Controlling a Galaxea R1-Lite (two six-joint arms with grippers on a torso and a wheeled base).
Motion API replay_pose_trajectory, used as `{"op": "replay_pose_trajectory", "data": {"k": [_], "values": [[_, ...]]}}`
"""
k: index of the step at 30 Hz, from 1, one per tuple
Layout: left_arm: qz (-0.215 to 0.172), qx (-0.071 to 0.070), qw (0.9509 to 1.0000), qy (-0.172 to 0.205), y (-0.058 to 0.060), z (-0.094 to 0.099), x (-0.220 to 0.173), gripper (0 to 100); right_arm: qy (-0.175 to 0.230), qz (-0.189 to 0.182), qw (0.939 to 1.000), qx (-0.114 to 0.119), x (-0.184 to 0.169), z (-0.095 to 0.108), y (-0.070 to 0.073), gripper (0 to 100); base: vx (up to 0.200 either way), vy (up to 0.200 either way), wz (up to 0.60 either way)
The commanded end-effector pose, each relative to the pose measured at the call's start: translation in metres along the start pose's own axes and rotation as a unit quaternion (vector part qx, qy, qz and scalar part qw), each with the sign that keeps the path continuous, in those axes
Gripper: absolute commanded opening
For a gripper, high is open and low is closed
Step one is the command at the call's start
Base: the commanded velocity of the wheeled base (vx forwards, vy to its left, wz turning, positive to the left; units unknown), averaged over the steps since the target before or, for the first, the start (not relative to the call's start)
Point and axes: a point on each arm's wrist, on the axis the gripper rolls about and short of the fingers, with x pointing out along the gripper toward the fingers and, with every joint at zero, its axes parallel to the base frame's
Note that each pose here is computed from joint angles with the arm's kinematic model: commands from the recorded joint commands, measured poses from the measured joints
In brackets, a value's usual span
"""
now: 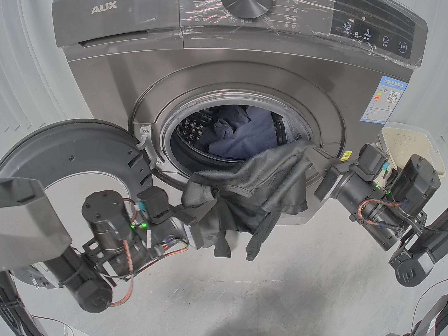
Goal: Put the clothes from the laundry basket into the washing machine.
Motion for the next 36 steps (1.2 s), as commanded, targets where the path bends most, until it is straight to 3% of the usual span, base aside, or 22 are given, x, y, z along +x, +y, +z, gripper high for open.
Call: {"op": "replay_pose_trajectory", "data": {"k": [1, 9, 16, 22, 30, 31, 36], "values": [[-0.030, 0.008, 0.9983, -0.049, -0.019, 0.041, -0.052, 0, 0.024, -0.042, 0.9984, -0.028, -0.012, -0.003, -0.038, 0, 0.000, 0.000, 0.00], [-0.039, 0.012, 0.9965, -0.073, -0.021, 0.053, -0.056, 0, 0.055, -0.039, 0.9973, -0.029, -0.021, -0.012, -0.044, 0, 0.000, 0.000, 0.00], [-0.034, 0.015, 0.9942, -0.101, -0.017, 0.065, -0.051, 0, 0.099, -0.047, 0.9937, -0.027, -0.020, -0.038, -0.050, 0, 0.000, 0.000, 0.00], [-0.044, 0.015, 0.9940, -0.099, -0.019, 0.065, -0.050, 0, 0.134, -0.047, 0.9896, -0.023, -0.023, -0.056, -0.050, 0, 0.000, 0.000, 0.00], [-0.055, 0.017, 0.9930, -0.104, -0.023, 0.068, -0.051, 0, 0.148, -0.030, 0.9883, -0.022, -0.029, -0.064, -0.039, 0, 0.000, 0.000, 0.00], [-0.059, 0.017, 0.9928, -0.103, -0.023, 0.068, -0.050, 0, 0.152, -0.030, 0.9877, -0.022, -0.029, -0.066, -0.038, 100, 0.000, 0.000, 0.00], [-0.064, 0.018, 0.9928, -0.099, -0.023, 0.067, -0.048, 0, 0.189, -0.022, 0.9815, -0.026, -0.034, -0.083, -0.033, 100, 0.000, 0.000, 0.00]]}}
